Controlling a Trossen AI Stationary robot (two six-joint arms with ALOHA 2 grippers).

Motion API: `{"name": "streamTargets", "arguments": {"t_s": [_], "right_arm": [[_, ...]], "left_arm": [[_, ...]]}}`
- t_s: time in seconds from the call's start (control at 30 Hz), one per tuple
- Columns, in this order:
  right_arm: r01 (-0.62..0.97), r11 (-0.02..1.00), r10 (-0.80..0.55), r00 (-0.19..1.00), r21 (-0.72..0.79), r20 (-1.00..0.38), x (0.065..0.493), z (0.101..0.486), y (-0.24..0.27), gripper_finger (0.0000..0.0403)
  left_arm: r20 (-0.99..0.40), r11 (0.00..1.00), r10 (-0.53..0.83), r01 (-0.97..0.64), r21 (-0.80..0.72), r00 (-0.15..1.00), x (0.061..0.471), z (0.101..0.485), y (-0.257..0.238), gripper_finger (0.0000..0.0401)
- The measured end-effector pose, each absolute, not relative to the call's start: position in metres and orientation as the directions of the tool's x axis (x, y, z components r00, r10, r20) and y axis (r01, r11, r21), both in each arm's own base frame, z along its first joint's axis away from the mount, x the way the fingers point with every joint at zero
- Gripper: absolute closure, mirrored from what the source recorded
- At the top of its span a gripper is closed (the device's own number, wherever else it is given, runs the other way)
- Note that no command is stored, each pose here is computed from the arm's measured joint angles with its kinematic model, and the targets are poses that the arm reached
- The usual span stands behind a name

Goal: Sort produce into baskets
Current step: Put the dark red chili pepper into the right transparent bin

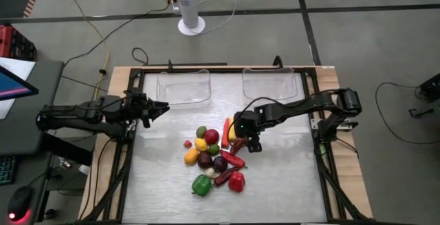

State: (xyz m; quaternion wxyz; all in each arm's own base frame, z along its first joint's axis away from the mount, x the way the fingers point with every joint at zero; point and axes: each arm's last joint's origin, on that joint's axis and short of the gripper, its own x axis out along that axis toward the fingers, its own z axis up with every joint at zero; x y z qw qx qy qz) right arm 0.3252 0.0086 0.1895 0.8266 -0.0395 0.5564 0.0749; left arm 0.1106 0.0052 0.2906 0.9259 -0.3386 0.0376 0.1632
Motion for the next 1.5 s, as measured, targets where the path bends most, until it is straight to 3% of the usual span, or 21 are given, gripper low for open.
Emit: {"name": "streamTargets", "arguments": {"t_s": [0.13, 0.5, 0.67, 0.97, 1.17, 1.5], "right_arm": [[-0.181, 0.983, 0.078, 0.388, 0.007, -0.918, 0.332, 0.182, 0.007, 0.0093], [-0.242, 0.970, 0.071, 0.302, -0.004, -0.951, 0.337, 0.156, 0.009, 0.0112], [-0.235, 0.972, 0.057, 0.280, -0.011, -0.958, 0.335, 0.154, 0.008, 0.0148], [-0.168, 0.986, 0.057, 0.230, 0.018, -0.972, 0.327, 0.159, 0.008, 0.0257], [-0.123, 0.992, 0.039, 0.273, 0.005, -0.961, 0.329, 0.191, 0.005, 0.0252], [0.023, 0.987, -0.159, 0.299, -0.160, -0.941, 0.330, 0.276, -0.030, 0.0245]], "left_arm": [[-0.203, 0.724, 0.244, -0.318, -0.612, 0.948, 0.115, 0.288, 0.004, 0.0248], [-0.217, 0.738, 0.224, -0.311, -0.599, 0.950, 0.117, 0.287, 0.003, 0.0248], [-0.217, 0.743, 0.232, -0.317, -0.590, 0.948, 0.117, 0.287, 0.004, 0.0248], [-0.206, 0.748, 0.232, -0.309, -0.587, 0.951, 0.115, 0.288, 0.004, 0.0248], [-0.206, 0.741, 0.171, -0.264, -0.618, 0.963, 0.115, 0.288, 0.002, 0.0248], [-0.071, 0.741, 0.179, -0.181, -0.647, 0.981, 0.104, 0.301, 0.003, 0.0248]]}}
